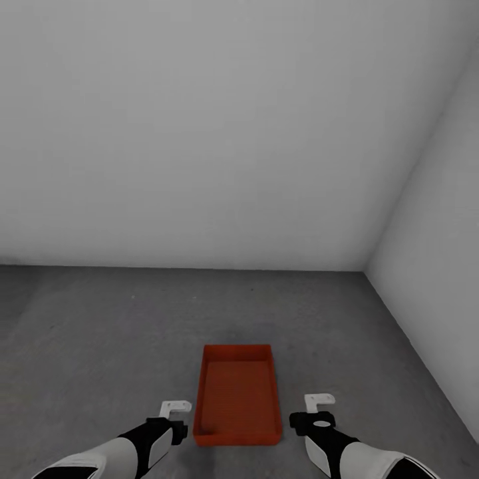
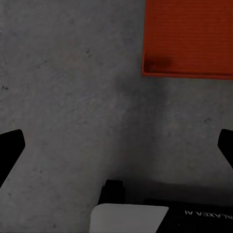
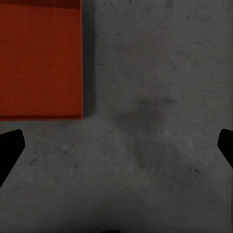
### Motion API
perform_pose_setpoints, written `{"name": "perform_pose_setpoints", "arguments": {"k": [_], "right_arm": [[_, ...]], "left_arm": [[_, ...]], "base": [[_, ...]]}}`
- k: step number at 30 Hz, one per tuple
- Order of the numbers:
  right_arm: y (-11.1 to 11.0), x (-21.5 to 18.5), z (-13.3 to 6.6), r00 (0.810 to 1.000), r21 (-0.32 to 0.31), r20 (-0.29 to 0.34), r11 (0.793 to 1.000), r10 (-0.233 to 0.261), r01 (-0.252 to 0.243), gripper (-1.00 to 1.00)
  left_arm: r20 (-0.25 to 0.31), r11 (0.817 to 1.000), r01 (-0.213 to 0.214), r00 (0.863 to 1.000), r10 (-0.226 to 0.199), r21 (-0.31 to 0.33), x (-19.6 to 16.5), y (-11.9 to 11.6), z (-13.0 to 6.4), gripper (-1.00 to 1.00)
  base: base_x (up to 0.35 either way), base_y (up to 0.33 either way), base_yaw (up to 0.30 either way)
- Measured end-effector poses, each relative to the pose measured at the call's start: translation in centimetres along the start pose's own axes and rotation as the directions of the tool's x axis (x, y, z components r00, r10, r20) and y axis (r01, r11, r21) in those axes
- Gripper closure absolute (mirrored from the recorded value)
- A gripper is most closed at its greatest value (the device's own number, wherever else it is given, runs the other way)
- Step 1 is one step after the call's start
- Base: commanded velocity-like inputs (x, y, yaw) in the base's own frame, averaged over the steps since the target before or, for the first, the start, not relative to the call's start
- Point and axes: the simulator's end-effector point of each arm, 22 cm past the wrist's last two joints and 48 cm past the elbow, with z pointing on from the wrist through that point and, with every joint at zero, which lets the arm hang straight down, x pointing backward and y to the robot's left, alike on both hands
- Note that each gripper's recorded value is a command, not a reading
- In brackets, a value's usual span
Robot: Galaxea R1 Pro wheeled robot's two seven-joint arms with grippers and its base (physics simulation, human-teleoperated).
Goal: Move the two storage containers from the living room to the garage. In the garage, place one container on the floor and stack the other container on top of it (either order is fine).
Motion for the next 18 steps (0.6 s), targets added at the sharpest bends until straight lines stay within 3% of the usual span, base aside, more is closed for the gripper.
{"name": "perform_pose_setpoints", "arguments": {"k": [6, 10, 18], "right_arm": [[0.2, 1.4, -0.8, 1.0, -0.006, -0.025, 1.0, -0.004, 0.004, -1.0], [0.4, 5.2, -1.7, 0.997, -0.011, -0.074, 1.0, -0.011, 0.01, -1.0], [1.7, 11.1, -3.8, 0.988, -0.033, -0.15, 0.999, -0.02, 0.016, -1.0]], "left_arm": [[-0.022, 1.0, 0.013, 1.0, -0.013, -0.011, 1.5, 1.3, -0.4, -1.0], [-0.06, 0.999, 0.035, 0.998, -0.035, -0.013, 4.5, 1.9, -0.6, -1.0], [-0.076, 0.999, 0.047, 0.996, -0.048, -0.023, 7.2, 2.9, -1.2, -1.0]], "base": [[0.0, 0.0, 0.0], [0.0, 0.0, 0.0], [0.0, 0.0, 0.0]]}}
